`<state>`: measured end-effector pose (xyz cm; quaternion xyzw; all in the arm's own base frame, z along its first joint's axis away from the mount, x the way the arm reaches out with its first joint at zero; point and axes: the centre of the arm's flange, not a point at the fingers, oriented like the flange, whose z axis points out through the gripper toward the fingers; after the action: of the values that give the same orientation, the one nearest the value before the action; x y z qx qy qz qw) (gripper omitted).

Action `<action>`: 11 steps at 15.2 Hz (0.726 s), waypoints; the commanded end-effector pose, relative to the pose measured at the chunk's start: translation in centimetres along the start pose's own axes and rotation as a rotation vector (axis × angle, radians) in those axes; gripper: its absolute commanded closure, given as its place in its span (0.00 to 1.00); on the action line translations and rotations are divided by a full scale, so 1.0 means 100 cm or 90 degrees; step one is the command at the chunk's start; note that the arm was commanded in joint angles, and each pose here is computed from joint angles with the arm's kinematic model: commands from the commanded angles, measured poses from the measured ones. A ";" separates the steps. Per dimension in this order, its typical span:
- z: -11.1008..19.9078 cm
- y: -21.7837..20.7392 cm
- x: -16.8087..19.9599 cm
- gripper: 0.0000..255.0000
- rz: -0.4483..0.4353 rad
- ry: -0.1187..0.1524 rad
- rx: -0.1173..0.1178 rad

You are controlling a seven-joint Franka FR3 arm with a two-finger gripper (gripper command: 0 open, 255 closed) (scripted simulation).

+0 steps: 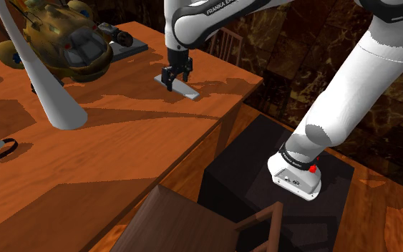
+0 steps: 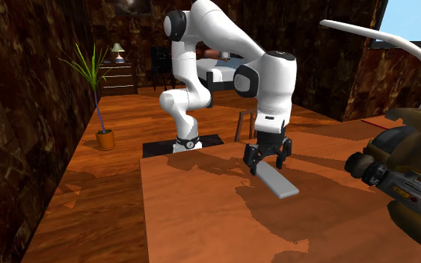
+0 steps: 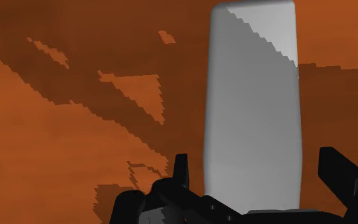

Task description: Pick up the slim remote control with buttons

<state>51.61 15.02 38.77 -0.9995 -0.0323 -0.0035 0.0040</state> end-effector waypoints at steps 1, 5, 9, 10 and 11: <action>0.002 0.000 0.000 1.00 0.000 0.000 0.000; 0.002 0.000 -0.001 1.00 0.000 0.000 0.000; 0.002 0.000 -0.001 1.00 0.000 0.000 0.000; 0.002 0.000 0.000 1.00 0.000 0.000 0.000; -0.003 0.000 0.000 1.00 0.000 0.000 0.000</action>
<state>51.63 15.03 38.79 -0.9995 -0.0324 -0.0039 0.0041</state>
